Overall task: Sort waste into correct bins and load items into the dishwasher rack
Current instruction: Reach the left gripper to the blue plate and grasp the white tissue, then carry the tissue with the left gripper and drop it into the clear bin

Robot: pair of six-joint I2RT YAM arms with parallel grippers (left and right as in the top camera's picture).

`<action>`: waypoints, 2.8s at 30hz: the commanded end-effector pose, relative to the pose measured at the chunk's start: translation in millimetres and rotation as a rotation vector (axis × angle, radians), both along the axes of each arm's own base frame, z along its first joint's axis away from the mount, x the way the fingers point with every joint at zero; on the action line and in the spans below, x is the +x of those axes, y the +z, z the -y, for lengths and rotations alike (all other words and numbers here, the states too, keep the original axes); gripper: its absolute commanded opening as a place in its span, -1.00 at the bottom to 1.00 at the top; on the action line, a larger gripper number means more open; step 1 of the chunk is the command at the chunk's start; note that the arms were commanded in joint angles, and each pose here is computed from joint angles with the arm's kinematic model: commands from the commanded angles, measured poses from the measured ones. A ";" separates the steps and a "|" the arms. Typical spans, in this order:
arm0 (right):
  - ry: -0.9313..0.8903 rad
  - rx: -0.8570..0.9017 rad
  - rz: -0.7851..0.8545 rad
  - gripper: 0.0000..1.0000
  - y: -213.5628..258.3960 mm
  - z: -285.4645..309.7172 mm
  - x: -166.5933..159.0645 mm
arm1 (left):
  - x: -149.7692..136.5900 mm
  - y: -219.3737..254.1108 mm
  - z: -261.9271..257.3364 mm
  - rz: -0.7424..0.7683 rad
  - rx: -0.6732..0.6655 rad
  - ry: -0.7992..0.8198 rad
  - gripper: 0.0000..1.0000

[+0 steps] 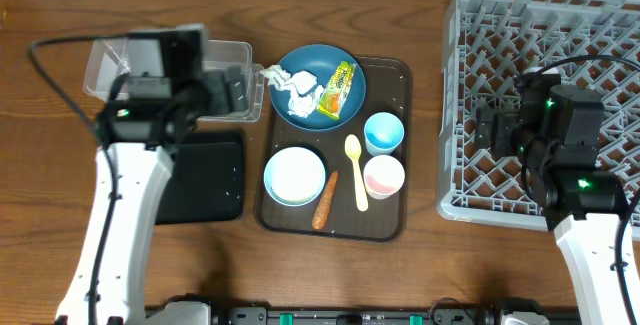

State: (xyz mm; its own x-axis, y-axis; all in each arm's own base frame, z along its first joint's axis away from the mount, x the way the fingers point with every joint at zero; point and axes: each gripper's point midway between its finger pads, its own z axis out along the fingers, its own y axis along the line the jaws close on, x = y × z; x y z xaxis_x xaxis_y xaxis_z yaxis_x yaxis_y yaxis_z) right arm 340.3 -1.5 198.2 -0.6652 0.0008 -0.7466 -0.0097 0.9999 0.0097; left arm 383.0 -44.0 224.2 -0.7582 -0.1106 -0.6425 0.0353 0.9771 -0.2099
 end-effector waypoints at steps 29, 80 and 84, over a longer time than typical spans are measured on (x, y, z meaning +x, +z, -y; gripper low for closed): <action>-0.006 0.009 0.021 0.98 9.5 1.2 2.6 | 58.8 -161.4 133.0 -0.179 -0.018 -0.226 0.72; -0.034 -0.016 0.011 0.98 7.5 7.7 0.8 | 86.6 -42.2 -60.8 0.096 0.158 0.287 -0.03; -0.034 -0.016 0.011 0.98 7.5 7.6 0.8 | 87.5 -42.9 -36.2 0.092 0.082 0.202 0.01</action>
